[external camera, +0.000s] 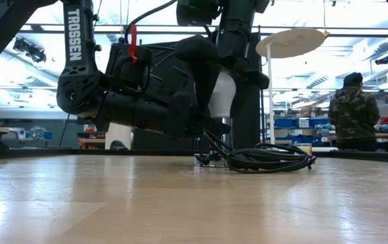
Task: Screw lightbulb
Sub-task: Insert the white lightbulb into the silver lamp
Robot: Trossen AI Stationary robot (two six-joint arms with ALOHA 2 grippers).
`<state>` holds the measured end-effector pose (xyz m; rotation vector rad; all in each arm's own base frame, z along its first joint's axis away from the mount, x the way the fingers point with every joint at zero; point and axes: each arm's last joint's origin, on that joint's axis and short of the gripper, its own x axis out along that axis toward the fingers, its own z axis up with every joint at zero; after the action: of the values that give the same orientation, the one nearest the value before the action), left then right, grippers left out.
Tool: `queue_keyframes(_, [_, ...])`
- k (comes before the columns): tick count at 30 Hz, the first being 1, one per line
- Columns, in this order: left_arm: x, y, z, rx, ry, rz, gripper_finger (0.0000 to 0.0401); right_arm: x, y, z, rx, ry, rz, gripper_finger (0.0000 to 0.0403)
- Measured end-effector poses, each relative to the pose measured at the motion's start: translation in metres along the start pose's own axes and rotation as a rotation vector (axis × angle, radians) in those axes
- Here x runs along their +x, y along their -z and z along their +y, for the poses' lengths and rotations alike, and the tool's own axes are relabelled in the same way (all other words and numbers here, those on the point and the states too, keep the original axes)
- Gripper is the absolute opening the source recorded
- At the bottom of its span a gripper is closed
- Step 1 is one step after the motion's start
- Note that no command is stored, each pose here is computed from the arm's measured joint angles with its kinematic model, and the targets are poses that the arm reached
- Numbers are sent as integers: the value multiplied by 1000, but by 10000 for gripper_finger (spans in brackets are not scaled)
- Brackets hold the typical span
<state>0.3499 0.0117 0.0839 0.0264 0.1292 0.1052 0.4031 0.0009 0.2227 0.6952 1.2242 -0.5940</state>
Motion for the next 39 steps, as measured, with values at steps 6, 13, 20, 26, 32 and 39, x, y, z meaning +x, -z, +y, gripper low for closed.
queue_keyframes(6, [0,0,0,1,0,3,190,-11,-2,1,-81,20,18,366])
queue_keyframes(13, [0,0,0,0,-3,4,190,-24,-5,0,-237,46,31,367])
queue_keyframes(20, [0,0,0,0,-4,5,190,-28,-11,-4,-421,45,22,366])
queue_keyframes(26, [0,0,0,0,-4,6,190,-28,-11,-4,-769,44,26,366])
queue_keyframes(32, [0,0,0,4,-5,6,190,-29,-5,1,-1166,36,36,366])
queue_keyframes(39, [0,0,0,11,-6,7,190,-29,-4,5,-1416,28,17,366])
